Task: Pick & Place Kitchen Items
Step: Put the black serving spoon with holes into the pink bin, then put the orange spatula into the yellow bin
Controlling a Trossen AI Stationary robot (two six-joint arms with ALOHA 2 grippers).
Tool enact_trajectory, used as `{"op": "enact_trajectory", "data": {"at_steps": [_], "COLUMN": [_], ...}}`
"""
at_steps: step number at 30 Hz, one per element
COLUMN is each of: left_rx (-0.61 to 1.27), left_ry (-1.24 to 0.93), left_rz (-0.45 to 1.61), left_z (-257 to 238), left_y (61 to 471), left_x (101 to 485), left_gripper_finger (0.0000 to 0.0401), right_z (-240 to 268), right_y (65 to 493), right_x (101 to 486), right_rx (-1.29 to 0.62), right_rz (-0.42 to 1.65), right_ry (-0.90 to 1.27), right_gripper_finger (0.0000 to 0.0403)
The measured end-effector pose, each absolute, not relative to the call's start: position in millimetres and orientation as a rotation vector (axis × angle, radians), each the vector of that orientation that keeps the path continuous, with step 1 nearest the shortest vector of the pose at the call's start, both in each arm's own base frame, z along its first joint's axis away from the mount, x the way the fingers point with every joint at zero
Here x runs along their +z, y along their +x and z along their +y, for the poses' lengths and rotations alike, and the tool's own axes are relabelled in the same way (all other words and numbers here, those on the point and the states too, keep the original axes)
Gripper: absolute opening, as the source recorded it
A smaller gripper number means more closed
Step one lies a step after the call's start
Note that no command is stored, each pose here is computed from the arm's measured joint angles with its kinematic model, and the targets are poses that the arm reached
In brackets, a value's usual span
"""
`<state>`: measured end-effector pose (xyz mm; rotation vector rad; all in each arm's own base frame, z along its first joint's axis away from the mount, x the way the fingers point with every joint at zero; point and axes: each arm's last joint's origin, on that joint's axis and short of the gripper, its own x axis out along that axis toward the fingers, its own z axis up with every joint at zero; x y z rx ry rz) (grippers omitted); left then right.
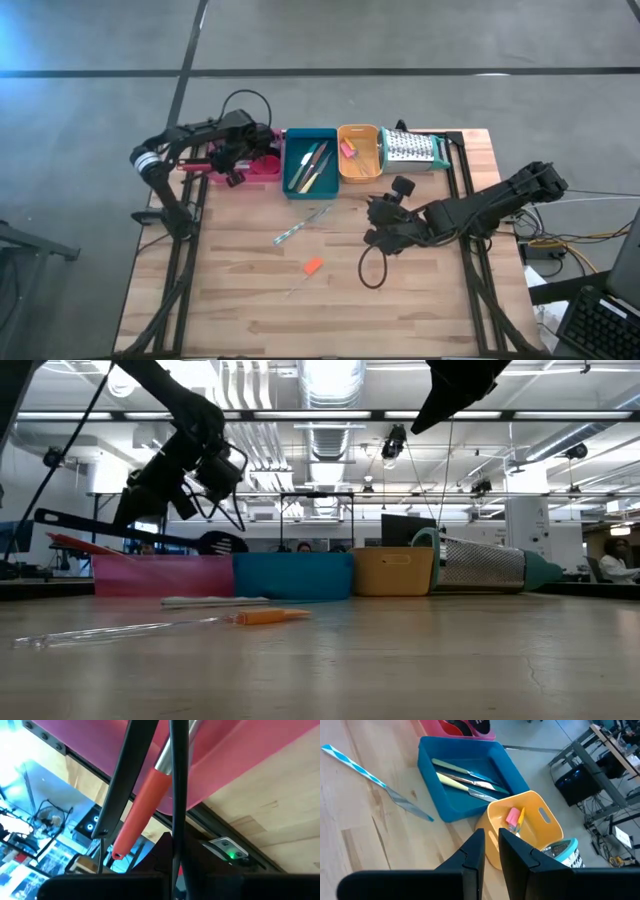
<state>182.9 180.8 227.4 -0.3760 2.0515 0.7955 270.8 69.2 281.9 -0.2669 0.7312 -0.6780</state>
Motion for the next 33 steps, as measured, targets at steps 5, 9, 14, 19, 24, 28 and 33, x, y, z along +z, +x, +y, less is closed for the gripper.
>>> {"op": "enact_trajectory", "data": {"at_steps": [5, 9, 14, 19, 24, 28, 33], "left_rx": [0.77, 0.788, 0.839, 0.884, 0.945, 0.965, 0.94], "left_ry": [-0.418, -0.361, -0.293, -0.251, -0.239, -0.283, -0.493], "left_rz": [2.082, 2.11, 2.111, 2.081, 2.012, 1.915, 1.726], "left_z": [184.9, 186.9, 187.4, 185.1, 179.7, 170.4, 152.7], "left_y": [185.3, 185.4, 183.3, 179.9, 173.6, 165.8, 154.3], "left_x": [217.6, 215.7, 219.9, 228.9, 244.0, 261.1, 283.2], "left_gripper_finger": [0.0019, 0.0029, 0.0092, 0.0144, 0.0171, 0.0175, 0.0176], "right_z": [69.3, 69.3, 69.3, 69.3, 69.3, 69.3, 69.3], "right_y": [270.9, 270.9, 270.9, 270.8, 270.8, 270.8, 270.8], "right_x": [281.8, 281.8, 281.8, 281.8, 281.7, 281.6, 281.6], "right_rx": [-0.678, -0.678, -0.678, -0.678, -0.678, -0.678, -0.677], "right_rz": [0.731, 0.732, 0.732, 0.732, 0.732, 0.732, 0.732], "right_ry": [-0.267, -0.268, -0.268, -0.268, -0.268, -0.268, -0.268], "right_gripper_finger": [0.0047, 0.0047, 0.0047, 0.0047, 0.0047, 0.0047, 0.0047]}}
